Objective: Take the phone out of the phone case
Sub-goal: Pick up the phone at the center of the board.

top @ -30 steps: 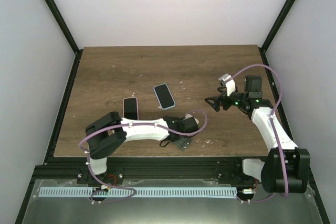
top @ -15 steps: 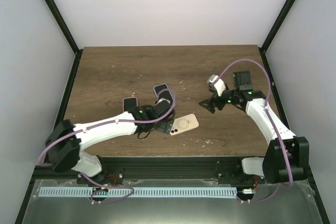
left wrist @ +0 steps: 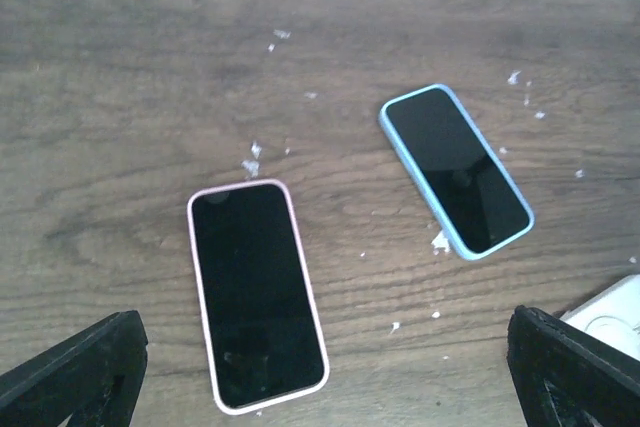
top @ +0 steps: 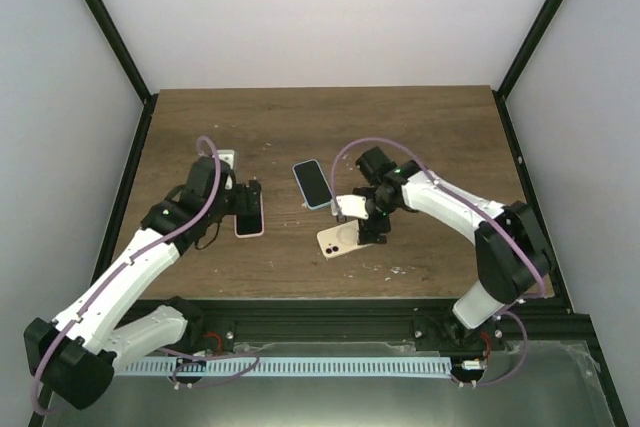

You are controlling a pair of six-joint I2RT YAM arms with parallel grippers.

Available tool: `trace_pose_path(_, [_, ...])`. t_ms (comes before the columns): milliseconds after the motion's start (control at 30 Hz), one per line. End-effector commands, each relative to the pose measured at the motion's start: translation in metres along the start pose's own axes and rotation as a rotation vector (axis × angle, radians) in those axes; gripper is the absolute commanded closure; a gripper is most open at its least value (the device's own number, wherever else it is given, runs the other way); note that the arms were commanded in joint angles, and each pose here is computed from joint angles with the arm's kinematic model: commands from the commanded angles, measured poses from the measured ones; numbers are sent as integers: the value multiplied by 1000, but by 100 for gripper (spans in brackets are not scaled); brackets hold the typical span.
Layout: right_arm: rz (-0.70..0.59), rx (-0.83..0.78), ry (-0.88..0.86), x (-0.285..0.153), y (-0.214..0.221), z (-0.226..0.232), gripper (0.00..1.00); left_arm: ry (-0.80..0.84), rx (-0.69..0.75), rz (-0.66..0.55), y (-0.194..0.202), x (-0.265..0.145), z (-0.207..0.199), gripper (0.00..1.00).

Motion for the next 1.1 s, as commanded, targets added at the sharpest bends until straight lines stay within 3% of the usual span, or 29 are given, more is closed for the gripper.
trace_pose_path(0, [173,-169,-4,5,-7,6,3,39,-22,-29,0,2,12,0])
trace_pose_path(167, [212,-212,-62,14,-20,2,2,25,-18,-97,-2,-9,19,8])
trace_pose_path(433, [253,-213,-121,37,-31,4,2,-35,-24,-111,-2,-13,25,4])
trace_pose_path(600, [284,-183,-131,53,-27,2,6,-95,-34,-154,-2,-19,33,2])
trace_pose_path(1067, [352,-184,-106,72,-18,9,10,-74,-22,-162,-1,-18,31,2])
Point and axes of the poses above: each gripper's point midway between its finger pads, its own x axis out along the fingers, its own z axis along the line the jaws close on, y = z × x, the point moved 8 cm from there along -x, back along the fingers, and after that the axes turned 3 degrees about x, right-handed, at the moved point
